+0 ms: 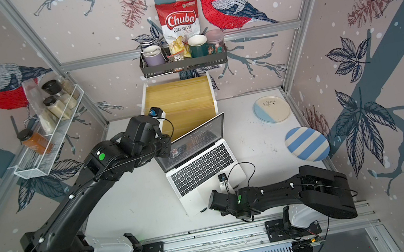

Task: Close the laptop lid and set it aside
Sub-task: Close the lid of the laptop.

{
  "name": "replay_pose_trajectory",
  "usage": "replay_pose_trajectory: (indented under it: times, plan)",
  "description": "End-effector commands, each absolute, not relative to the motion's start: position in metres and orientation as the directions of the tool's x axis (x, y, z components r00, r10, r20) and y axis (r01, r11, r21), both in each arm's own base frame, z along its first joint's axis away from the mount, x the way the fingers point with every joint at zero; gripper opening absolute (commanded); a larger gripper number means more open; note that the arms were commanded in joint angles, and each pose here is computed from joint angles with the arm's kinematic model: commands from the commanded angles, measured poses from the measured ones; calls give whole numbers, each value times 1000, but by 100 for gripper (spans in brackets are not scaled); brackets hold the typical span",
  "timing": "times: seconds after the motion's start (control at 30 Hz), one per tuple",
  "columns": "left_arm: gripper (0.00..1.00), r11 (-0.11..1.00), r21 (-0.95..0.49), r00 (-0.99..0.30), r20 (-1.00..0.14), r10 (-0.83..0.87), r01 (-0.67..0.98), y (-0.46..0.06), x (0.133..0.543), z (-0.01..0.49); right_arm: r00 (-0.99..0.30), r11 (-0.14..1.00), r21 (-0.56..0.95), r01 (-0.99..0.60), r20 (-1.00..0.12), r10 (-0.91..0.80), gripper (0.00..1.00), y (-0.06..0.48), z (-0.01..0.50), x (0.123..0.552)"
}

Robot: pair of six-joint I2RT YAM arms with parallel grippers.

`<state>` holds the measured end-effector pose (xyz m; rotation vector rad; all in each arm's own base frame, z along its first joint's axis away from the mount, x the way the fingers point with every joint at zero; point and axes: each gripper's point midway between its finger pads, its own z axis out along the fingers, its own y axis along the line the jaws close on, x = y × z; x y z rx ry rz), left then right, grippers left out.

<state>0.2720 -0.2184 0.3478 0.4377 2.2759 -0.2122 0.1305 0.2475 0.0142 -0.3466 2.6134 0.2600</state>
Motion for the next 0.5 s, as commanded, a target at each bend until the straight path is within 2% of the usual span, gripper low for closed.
replay_pose_trajectory:
  times: [0.0, 0.2, 0.47]
  plan:
    - [23, 916, -49, -632, -738, 235, 398, -224, 265, 344, -859, 954, 136, -267, -482, -172, 0, 246, 8, 133]
    - [22, 908, -91, -655, -722, 222, 408, -230, 255, 330, -864, 956, 156, -249, -482, -146, 0, 243, 5, 137]
    - [22, 886, -69, -643, -715, 276, 458, -255, 236, 314, -866, 961, 155, -228, -483, -127, 0, 242, 3, 140]
